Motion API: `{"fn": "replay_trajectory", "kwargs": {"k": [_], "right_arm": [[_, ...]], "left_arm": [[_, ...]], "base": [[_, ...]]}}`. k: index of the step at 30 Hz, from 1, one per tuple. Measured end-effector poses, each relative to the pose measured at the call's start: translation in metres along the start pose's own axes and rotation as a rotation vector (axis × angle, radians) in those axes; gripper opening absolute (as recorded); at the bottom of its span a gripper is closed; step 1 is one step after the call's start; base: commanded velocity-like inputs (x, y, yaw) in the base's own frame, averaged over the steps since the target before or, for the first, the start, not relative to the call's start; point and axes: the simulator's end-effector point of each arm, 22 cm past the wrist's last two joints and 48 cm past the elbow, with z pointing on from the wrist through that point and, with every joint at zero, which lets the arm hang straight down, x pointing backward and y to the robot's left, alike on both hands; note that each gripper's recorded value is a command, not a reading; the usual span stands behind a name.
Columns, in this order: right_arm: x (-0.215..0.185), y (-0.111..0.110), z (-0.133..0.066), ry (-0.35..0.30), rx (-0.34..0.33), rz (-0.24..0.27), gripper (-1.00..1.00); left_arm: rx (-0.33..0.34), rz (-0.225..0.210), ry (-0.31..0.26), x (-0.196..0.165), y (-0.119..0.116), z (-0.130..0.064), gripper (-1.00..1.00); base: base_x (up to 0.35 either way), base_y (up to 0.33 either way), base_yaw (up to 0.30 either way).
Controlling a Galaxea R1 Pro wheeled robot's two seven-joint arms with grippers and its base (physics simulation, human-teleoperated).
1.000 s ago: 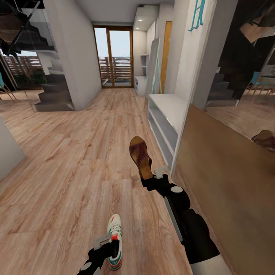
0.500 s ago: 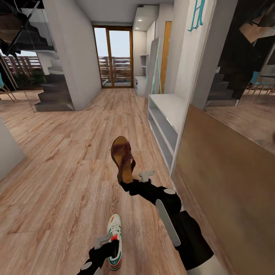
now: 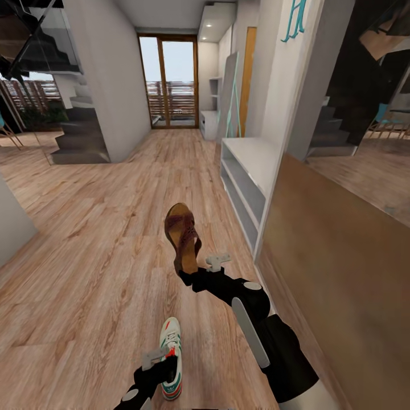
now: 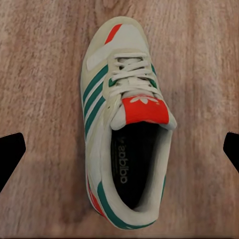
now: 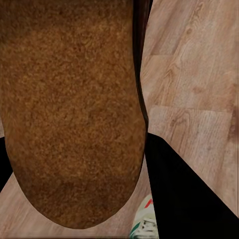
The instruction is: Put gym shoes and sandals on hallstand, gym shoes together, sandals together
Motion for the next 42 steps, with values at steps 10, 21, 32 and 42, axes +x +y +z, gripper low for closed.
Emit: {"fn": "replay_trajectory", "kwargs": {"k": [10, 21, 32, 42], "right_arm": [[0.009, -0.041, -0.009, 0.018, 0.058, -0.032, -1.0], [0.023, -0.054, -0.004, 0.039, 0.067, -0.023, -1.0], [0.028, -0.056, -0.001, 0.047, 0.065, -0.014, -1.0], [0.04, -0.062, 0.006, 0.068, 0.067, 0.0, -1.0]], "left_arm": [[-0.002, 0.0, 0.005, 0.001, 0.001, 0.004, 1.0], [-0.009, 0.005, 0.027, 0.012, 0.005, 0.011, 1.0], [-0.011, 0.005, 0.039, 0.018, 0.006, 0.012, 1.0], [-0.016, 0.008, 0.065, 0.032, 0.009, 0.015, 1.0]], "base": [[0.0, 0.0, 0.0], [0.0, 0.0, -0.015], [0.0, 0.0, -0.024], [0.0, 0.0, -0.138]]}}
